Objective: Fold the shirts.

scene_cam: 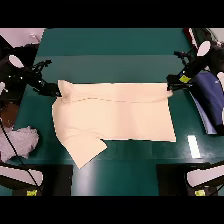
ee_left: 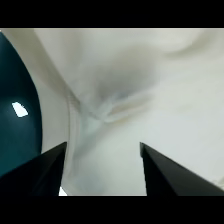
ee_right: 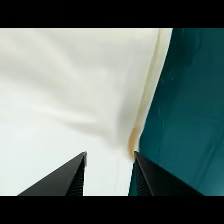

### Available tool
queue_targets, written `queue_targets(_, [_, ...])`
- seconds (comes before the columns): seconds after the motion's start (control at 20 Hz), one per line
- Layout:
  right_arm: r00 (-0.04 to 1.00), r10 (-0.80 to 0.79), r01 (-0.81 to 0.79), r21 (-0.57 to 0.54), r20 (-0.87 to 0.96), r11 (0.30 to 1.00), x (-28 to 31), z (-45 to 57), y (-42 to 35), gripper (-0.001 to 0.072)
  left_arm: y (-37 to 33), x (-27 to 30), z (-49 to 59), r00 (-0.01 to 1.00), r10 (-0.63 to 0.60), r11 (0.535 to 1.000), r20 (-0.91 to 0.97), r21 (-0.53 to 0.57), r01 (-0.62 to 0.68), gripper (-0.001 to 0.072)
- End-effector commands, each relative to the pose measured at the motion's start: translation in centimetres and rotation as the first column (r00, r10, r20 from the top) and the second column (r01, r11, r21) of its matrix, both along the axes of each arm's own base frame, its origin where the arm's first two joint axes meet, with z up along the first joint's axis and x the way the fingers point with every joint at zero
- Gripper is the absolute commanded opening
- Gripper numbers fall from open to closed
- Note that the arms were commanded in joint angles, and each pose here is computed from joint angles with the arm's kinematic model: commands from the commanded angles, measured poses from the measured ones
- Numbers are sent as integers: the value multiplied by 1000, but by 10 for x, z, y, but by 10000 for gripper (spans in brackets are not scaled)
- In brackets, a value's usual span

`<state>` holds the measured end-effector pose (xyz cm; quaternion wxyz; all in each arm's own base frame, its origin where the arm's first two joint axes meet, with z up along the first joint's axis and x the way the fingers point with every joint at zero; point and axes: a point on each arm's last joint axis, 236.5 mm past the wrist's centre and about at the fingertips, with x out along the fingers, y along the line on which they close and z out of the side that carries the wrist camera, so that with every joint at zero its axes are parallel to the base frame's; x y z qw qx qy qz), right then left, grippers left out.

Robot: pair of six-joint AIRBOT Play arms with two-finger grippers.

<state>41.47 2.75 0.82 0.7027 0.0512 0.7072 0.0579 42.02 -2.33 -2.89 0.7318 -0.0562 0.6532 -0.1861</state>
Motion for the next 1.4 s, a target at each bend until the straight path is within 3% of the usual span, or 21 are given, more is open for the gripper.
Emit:
queue_targets(0.0, [997, 10, -10, 12, -73, 1000, -18, 1, 3, 366, 4, -8, -1, 998, 46, 999, -52, 14, -45, 541])
queue_targets(0.2, [996, 20, -19, 15, -89, 1000, -32, 18, 3, 361, 7, -33, 16, 995, 19, 999, -98, 34, -16, 541])
queue_targets(0.25, [996, 28, -26, 17, -82, 1000, -36, 26, 3, 320, 4, -41, 24, 996, 22, 999, -87, 28, -20, 541])
queue_targets(0.4, [997, 59, -53, 125, -49, 991, -50, 46, 22, 304, -5, -92, 28, 992, 40, 999, -118, 23, -38, 541])
queue_targets(0.6, [1000, 13, -13, 223, 2, 975, -73, 43, 33, 305, -23, -175, 8, 970, 148, 989, -192, 2, -150, 541])
queue_targets(0.85, [999, -30, 21, 218, 42, 976, -101, 26, 23, 305, -47, -255, -16, 917, 209, 972, -340, -33, -233, 541])
queue_targets(1.0, [997, -58, 45, 216, 56, 975, -108, 24, 15, 305, -55, -268, -28, 892, 230, 962, -389, -46, -268, 541])
queue_targets(1.35, [990, -83, 59, 208, 111, 976, -109, 39, 5, 305, -63, -237, -53, 882, 371, 906, -291, -97, -413, 541])
